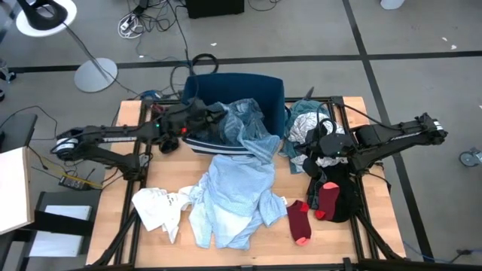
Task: Sort clothes
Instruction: Put the blue shirt into the bin, then put the top black underwear into the bin
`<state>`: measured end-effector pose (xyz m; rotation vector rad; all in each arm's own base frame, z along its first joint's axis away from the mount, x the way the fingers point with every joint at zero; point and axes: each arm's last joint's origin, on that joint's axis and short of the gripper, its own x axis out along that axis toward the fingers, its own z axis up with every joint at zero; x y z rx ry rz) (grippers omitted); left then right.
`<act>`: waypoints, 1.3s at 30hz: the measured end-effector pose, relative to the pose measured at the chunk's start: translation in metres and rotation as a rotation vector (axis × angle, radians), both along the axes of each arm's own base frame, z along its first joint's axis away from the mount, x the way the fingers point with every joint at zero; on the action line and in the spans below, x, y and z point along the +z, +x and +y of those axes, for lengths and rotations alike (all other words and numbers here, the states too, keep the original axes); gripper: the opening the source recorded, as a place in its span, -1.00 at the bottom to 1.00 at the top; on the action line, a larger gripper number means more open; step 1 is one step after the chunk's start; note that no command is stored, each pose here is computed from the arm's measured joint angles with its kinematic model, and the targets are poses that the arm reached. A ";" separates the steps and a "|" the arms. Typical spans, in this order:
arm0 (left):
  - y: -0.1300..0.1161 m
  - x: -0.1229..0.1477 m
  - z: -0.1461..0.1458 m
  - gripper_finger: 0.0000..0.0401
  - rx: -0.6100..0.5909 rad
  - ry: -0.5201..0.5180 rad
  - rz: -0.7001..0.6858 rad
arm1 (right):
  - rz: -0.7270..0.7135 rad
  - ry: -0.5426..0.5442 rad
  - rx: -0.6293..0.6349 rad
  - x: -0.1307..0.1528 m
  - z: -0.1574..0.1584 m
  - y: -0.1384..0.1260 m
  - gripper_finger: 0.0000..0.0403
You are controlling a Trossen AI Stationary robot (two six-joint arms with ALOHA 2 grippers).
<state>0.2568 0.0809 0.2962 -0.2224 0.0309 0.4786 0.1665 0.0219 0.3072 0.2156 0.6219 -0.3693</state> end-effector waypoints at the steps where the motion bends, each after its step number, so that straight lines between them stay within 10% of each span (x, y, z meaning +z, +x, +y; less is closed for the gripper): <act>1: 0.002 -0.002 0.002 -0.83 -0.025 -0.016 -0.007 | -0.001 0.003 -0.002 0.000 0.000 0.000 -0.98; 20: -0.026 0.025 -0.004 -0.41 -0.199 -0.075 -0.111 | 0.016 0.006 0.001 -0.001 0.000 -0.001 -0.98; 39: -0.133 0.043 -0.075 -0.42 -0.243 -0.050 0.081 | 0.097 0.143 0.000 -0.011 0.012 -0.005 -0.98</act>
